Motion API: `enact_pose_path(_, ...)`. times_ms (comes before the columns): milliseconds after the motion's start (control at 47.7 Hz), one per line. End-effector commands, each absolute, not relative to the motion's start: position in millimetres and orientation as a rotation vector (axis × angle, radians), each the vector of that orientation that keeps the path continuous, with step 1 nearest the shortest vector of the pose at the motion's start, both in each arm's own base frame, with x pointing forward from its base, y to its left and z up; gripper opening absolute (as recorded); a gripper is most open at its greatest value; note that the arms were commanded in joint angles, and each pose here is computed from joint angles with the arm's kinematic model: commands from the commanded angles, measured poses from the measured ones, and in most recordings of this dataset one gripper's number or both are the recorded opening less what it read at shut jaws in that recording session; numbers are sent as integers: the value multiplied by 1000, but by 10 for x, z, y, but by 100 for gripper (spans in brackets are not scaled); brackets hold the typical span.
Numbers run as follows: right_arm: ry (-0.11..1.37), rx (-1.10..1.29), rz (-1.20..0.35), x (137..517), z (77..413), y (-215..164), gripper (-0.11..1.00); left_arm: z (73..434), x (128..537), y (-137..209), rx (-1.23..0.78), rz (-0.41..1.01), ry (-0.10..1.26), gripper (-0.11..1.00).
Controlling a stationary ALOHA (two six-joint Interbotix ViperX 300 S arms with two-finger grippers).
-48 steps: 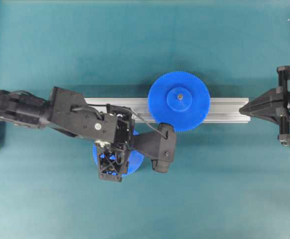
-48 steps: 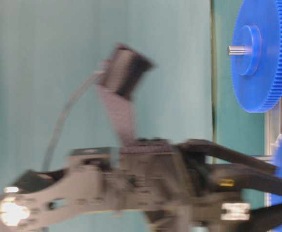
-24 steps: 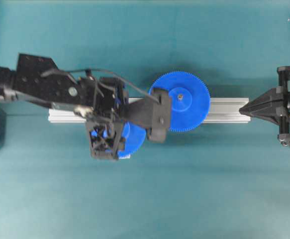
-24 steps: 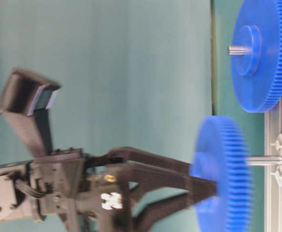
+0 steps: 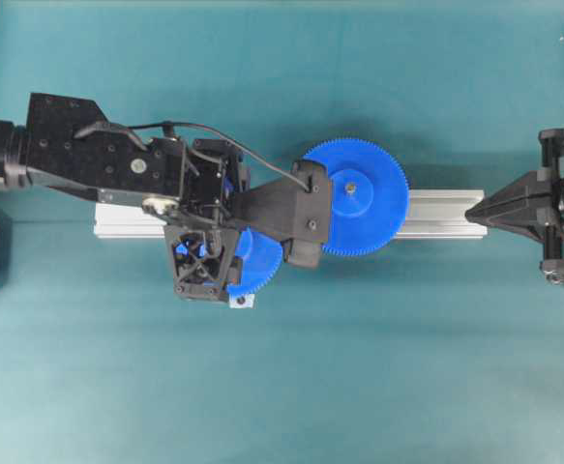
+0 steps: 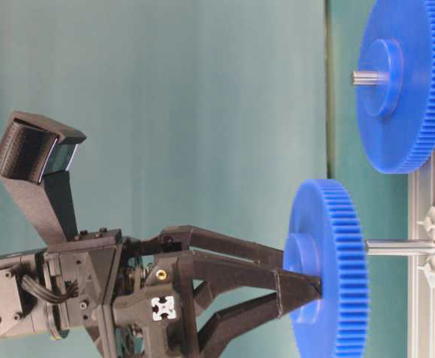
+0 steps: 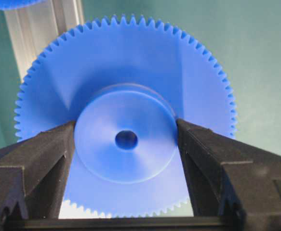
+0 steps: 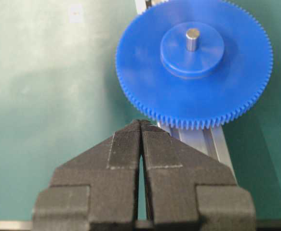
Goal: Insert the small gear onto the shaft.
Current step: 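Lift the small blue gear with the left gripper toward the rail, then align the held gear's hole over the empty shaft beside the large gear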
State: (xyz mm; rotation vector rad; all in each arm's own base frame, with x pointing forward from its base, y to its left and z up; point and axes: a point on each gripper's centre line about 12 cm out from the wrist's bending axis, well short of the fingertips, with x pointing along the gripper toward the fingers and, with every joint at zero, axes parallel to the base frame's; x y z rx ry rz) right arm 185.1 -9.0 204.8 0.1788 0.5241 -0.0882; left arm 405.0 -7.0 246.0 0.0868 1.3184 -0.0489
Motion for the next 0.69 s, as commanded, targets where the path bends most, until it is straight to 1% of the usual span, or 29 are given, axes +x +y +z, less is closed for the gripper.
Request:
enact_pose_path(0,508,188,-92,1876,2091,-97,3,2646,4063,-4,84,-34,1259,69)
enact_pose_path(251,508,187,-92,1876,2091,-97,3,2604,4107,130,117,-43,1256,69)
enact_pose_path(671,508,187,-92,1876,2091,-97,3,2500,4138,315,99,-13,1269,69)
